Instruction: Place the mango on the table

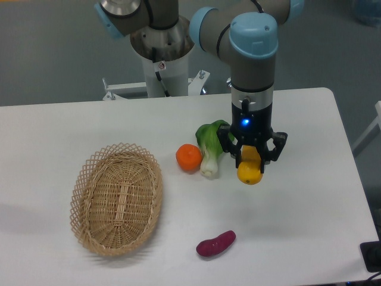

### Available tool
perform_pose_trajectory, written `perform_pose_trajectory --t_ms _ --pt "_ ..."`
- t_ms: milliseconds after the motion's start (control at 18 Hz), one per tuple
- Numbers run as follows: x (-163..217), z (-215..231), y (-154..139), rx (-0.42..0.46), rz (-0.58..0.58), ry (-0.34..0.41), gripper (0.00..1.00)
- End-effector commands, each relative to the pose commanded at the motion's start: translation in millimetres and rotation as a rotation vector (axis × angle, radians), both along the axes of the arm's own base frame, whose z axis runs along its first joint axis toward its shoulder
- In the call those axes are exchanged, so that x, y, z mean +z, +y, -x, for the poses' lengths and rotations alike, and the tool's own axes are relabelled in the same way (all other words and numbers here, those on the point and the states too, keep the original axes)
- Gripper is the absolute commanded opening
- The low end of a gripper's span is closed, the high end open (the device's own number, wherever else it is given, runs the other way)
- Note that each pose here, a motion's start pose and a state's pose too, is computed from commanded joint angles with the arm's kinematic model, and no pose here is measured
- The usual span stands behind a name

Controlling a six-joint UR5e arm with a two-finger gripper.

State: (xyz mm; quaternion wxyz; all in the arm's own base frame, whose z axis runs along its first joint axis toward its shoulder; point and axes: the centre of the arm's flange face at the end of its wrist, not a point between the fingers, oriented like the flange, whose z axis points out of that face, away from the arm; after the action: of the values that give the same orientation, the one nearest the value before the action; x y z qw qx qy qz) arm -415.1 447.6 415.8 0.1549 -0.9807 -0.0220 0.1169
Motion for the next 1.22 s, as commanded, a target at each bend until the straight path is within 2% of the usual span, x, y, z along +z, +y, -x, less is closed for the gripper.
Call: perform_pose_trajectory --t_ms 1000,1222 --pt "-0.7 10.3 -9.8 0.02 -0.007 -0.001 0.46" --pt "-14.0 14.6 -13.6 -0.007 0.015 -0.01 0.46"
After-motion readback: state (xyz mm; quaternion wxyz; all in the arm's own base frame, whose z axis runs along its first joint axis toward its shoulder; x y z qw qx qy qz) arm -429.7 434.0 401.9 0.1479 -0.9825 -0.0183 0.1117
